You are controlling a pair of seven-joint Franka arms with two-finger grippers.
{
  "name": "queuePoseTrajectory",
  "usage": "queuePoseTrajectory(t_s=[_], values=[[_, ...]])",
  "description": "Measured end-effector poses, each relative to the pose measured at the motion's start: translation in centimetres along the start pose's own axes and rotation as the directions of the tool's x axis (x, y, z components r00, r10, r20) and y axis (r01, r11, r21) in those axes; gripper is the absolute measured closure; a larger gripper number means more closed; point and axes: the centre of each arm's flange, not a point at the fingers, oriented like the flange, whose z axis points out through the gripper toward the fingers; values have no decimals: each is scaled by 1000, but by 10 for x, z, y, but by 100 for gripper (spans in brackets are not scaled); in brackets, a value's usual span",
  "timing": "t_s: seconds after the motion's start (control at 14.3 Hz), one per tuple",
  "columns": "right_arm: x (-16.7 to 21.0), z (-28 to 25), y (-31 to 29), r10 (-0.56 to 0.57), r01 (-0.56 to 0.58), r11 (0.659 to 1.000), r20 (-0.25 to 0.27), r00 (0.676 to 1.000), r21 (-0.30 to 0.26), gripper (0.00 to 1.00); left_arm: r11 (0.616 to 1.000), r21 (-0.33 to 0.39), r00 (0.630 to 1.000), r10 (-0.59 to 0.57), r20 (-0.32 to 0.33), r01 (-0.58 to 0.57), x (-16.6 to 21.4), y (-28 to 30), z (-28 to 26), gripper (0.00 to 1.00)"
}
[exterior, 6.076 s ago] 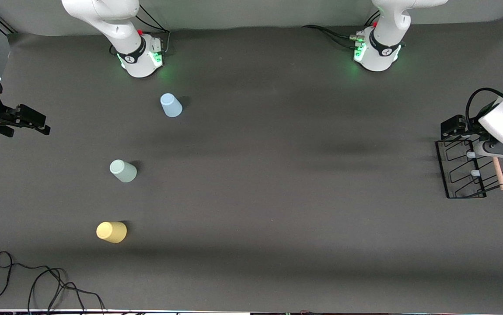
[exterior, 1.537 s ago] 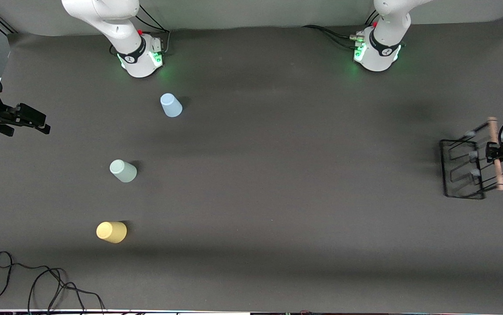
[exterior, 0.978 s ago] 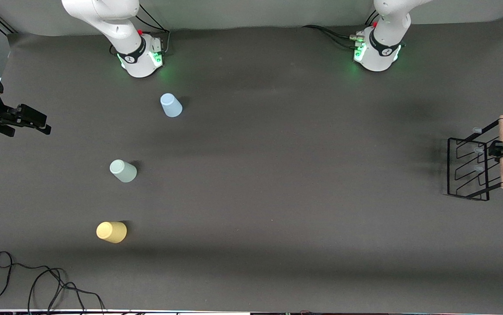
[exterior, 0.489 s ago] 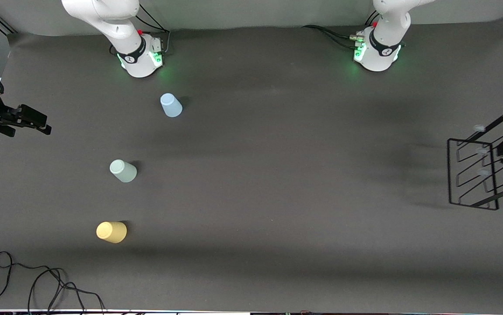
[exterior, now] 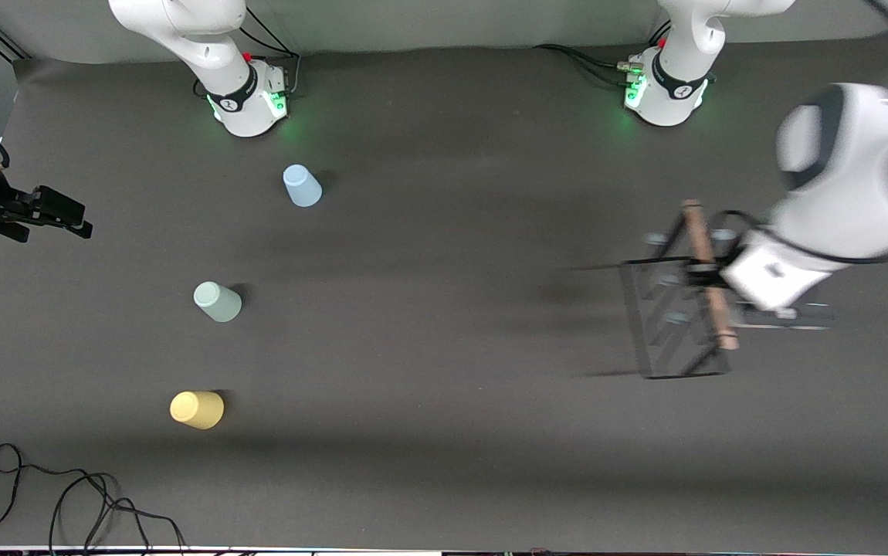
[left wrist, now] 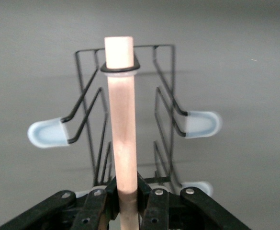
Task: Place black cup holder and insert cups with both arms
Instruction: 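Carry the cup holder to the table middle and lower it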
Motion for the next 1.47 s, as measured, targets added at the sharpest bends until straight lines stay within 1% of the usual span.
queuePoseTrajectory(t_s=[0.28, 0.42, 0.56, 0.7, 0.77, 0.91, 1.05, 1.12, 1.26, 1.4, 1.47], values=[[-7, 13, -10, -16, 16, 1000, 15, 1000, 0, 0, 999, 22, 999, -37, 36, 36, -21, 138, 45, 91], [-25, 24, -25, -42, 42, 999, -4, 999, -2, 0, 999, 36, 999, -17, 52, 15, -44, 209, 74, 91], [-51, 34, -33, -54, 54, 999, -14, 998, -3, 0, 999, 47, 998, 23, 66, -26, -66, 265, 101, 91], [-66, 40, -30, -49, 49, 999, -16, 999, -3, 0, 996, 55, 995, 61, 81, -66, -84, 308, 132, 91], [-67, 44, -26, -42, 42, 999, -14, 999, -2, 0, 996, 49, 994, 77, 75, -81, -92, 326, 149, 91], [-63, 58, -12, -15, 15, 1000, -6, 1000, 4, 0, 994, 34, 993, 100, 56, -102, -100, 350, 178, 91], [-49, 82, 1, 8, -7, 1000, -2, 1000, 8, 0, 994, 20, 994, 104, 38, -104, -97, 356, 193, 90], [-41, 97, 3, 12, -12, 1000, -1, 1000, 7, 0, 995, 16, 994, 103, 27, -103, -94, 355, 195, 85], [-28, 138, 4, 14, -14, 1000, -14, 1000, 3, 0, 995, 14, 995, 101, 10, -101, -88, 355, 189, 64], [-29, 189, 4, 14, -14, 1000, -32, 999, 0, 0, 995, 12, 995, 96, 5, -96, -84, 353, 177, 45], [-32, 214, 3, 13, -13, 1000, -30, 999, -1, 0, 996, 22, 996, 90, 15, -90, -81, 349, 166, 33]])
